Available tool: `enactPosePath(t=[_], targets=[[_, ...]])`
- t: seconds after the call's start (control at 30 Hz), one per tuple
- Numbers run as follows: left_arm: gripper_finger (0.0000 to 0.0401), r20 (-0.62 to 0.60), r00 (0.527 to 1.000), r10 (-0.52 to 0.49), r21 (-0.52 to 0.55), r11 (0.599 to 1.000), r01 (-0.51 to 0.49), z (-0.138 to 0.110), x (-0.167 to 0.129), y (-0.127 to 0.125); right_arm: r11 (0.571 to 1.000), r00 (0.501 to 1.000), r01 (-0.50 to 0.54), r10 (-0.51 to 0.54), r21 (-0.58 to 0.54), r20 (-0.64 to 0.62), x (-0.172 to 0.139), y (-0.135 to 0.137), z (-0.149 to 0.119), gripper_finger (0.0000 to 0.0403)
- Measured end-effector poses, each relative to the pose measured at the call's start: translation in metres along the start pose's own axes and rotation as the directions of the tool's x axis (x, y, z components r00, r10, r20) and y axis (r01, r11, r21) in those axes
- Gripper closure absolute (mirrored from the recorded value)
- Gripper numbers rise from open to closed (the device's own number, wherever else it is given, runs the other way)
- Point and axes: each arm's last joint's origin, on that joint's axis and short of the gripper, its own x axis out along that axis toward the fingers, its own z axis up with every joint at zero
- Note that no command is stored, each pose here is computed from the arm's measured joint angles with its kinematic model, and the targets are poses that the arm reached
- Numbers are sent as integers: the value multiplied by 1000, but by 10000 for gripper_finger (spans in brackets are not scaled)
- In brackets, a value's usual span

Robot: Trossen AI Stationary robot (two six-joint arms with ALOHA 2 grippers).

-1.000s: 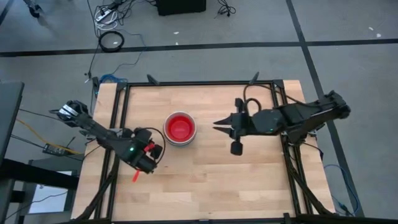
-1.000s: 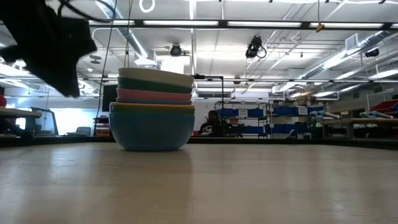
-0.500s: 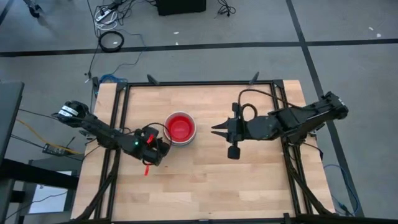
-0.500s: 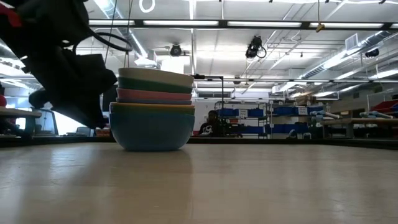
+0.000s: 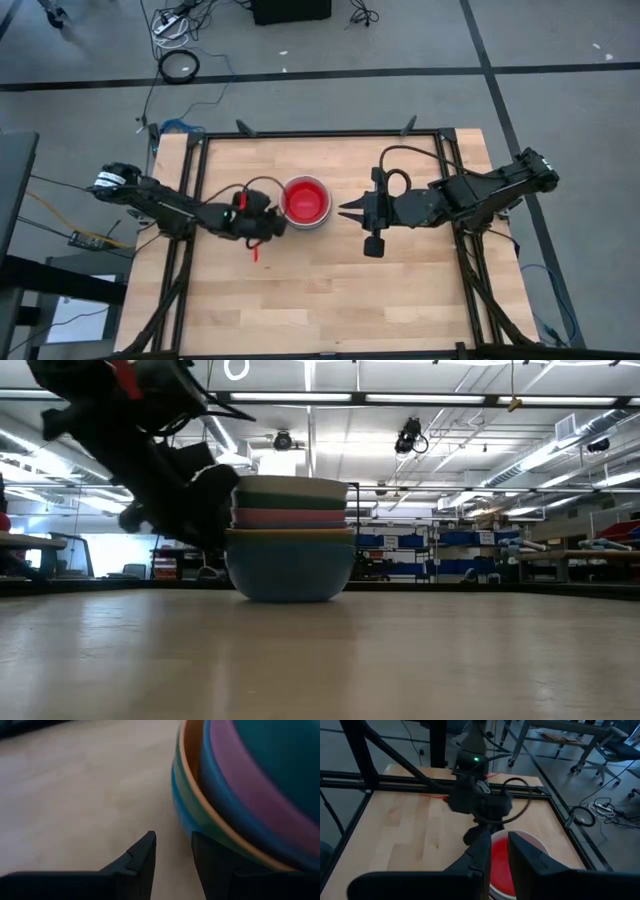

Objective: Nest bowls inside each other
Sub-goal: Move the stack of bowls to the top center of the table

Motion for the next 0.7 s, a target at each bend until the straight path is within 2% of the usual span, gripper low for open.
enactPosePath(t=[0.23,0.43,0.57,0.7], targets=[[265,14,994,-109,-20,994,109,23,22,-4,1000,1000,0,0,9,0,0,0,0,352],[265,51,982,-183,-21,983,184,32,29,-9,1000,1000,0,0,9,-2,0,0,0,352],[265,95,956,-279,-15,959,282,44,20,-14,1000,1000,3,-3,-9,-31,0,0,-3,352],[265,168,889,-426,35,904,427,68,-7,-23,997,996,4,-10,-79,-84,0,-1,-9,352]])
